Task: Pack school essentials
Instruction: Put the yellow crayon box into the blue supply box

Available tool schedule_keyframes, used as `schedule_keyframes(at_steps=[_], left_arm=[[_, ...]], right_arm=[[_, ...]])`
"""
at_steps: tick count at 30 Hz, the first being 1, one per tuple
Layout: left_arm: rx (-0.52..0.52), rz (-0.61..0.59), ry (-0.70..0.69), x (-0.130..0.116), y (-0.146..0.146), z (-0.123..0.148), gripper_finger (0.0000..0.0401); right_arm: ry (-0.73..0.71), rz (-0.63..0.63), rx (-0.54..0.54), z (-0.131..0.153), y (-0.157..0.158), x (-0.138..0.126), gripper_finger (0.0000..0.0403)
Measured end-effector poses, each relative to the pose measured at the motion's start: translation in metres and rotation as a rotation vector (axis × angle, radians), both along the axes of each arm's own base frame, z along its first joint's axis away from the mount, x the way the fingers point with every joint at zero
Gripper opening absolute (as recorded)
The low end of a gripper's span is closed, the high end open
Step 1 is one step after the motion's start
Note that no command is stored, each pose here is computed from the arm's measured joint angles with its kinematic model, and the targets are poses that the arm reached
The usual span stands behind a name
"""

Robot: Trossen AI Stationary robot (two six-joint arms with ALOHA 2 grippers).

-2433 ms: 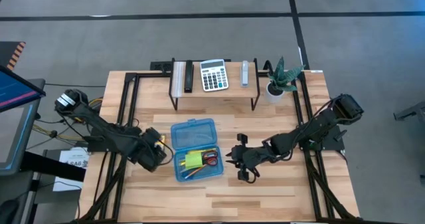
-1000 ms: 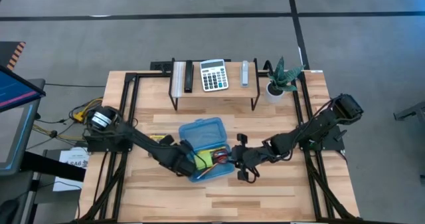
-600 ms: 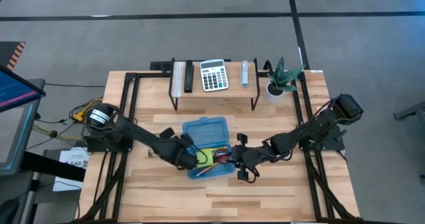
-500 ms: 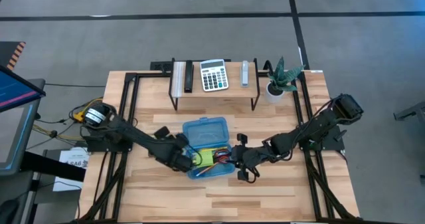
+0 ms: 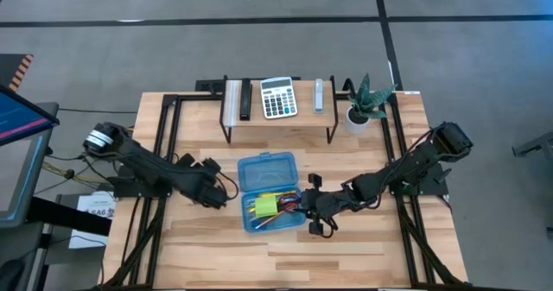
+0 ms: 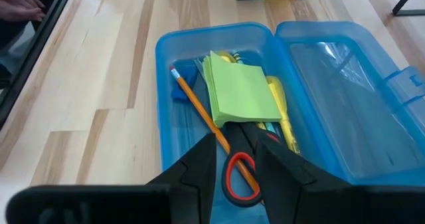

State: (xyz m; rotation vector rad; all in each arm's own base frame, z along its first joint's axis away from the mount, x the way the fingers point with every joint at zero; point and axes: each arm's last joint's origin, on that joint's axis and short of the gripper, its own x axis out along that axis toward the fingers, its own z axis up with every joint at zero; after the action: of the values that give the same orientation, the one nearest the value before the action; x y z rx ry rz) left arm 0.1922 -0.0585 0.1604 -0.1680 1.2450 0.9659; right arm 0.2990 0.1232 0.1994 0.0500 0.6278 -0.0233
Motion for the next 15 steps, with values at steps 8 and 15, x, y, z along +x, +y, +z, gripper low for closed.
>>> schedule_keyframes(at_steps=[8, 15], left_arm=[[-0.075, 0.069, -0.018, -0.022, 0.006, -0.015, 0.0119], [-0.229, 0.006, -0.123, -0.010, -0.013, -0.013, 0.0118]], right_arm=[[-0.004, -0.001, -0.003, 0.000, -0.001, 0.001, 0.0123], [-0.006, -0.002, -0.003, 0.000, -0.001, 0.001, 0.0123]])
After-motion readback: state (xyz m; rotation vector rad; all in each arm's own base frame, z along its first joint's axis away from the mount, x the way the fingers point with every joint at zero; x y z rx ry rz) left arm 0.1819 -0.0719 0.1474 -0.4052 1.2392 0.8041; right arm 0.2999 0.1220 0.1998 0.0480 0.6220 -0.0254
